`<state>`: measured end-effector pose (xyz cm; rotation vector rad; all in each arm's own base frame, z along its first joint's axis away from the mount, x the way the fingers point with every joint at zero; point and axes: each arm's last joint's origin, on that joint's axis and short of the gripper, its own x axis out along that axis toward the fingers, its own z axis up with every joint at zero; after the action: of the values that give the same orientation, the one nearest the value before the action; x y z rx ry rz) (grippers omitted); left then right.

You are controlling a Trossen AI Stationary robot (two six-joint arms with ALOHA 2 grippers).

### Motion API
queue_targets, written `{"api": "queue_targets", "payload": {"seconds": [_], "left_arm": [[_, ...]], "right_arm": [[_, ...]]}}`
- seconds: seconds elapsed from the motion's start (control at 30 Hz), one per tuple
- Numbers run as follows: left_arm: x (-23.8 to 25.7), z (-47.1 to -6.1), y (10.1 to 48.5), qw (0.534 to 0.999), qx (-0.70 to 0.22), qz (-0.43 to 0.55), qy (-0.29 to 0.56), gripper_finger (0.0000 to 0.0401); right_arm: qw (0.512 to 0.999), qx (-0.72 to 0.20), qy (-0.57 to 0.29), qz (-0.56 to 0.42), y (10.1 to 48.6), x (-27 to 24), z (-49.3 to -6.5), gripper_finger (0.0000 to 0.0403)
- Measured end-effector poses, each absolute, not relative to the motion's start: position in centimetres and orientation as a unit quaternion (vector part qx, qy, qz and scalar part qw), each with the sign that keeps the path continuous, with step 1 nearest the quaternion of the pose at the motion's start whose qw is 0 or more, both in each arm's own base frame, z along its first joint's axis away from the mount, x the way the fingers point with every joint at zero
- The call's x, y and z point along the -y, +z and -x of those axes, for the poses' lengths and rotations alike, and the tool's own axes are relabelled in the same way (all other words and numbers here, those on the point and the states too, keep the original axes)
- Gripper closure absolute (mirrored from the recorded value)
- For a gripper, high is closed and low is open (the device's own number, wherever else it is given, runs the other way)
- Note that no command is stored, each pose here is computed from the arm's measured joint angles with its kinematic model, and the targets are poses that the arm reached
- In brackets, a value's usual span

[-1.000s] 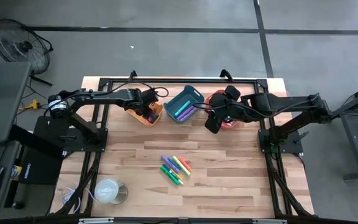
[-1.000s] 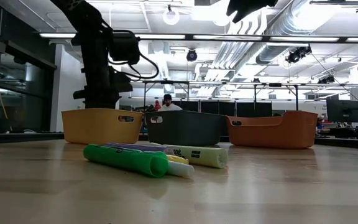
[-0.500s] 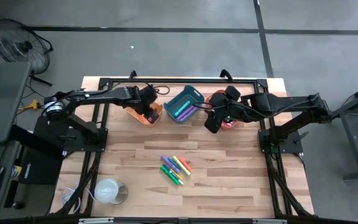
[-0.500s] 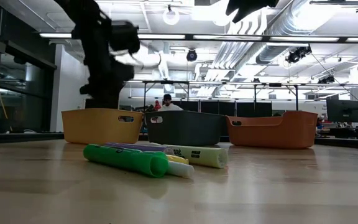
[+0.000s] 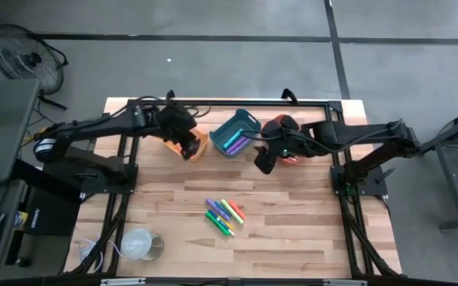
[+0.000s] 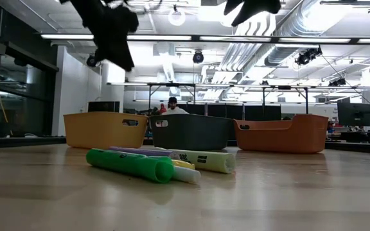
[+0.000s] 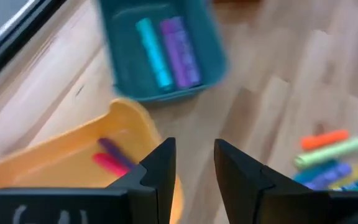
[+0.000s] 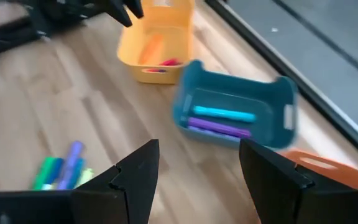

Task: Pick & Place Markers
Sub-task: Put the orange pen into the yellow bin

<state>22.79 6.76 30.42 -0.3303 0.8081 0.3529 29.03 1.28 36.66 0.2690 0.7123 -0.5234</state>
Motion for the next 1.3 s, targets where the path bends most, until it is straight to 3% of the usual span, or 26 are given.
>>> {"api": "queue_targets", "payload": {"seconds": [0.23, 0.53, 0.97, 1.3], "left_arm": [[-2.5, -22.1, 31.8, 0.920, -0.362, 0.092, 0.117, 0.0293], [1.5, -19.3, 29.1, 0.939, -0.328, 0.074, 0.071, 0.0293], [2.6, -13.4, 28.8, 0.972, -0.200, 0.120, 0.032, 0.0293], [1.7, -10.1, 29.1, 0.981, -0.134, 0.137, 0.032, 0.0293]], "right_arm": [[0.925, -0.287, -0.197, -0.152, 36.4, -1.8, -32.1, 0.0192], [0.949, -0.227, -0.120, -0.180, 35.2, -3.1, -36.2, 0.0192], [0.942, -0.254, -0.105, -0.193, 31.2, -7.6, -38.8, 0.0192], [0.936, -0.289, -0.124, -0.157, 32.4, -8.9, -41.1, 0.0192]]}}
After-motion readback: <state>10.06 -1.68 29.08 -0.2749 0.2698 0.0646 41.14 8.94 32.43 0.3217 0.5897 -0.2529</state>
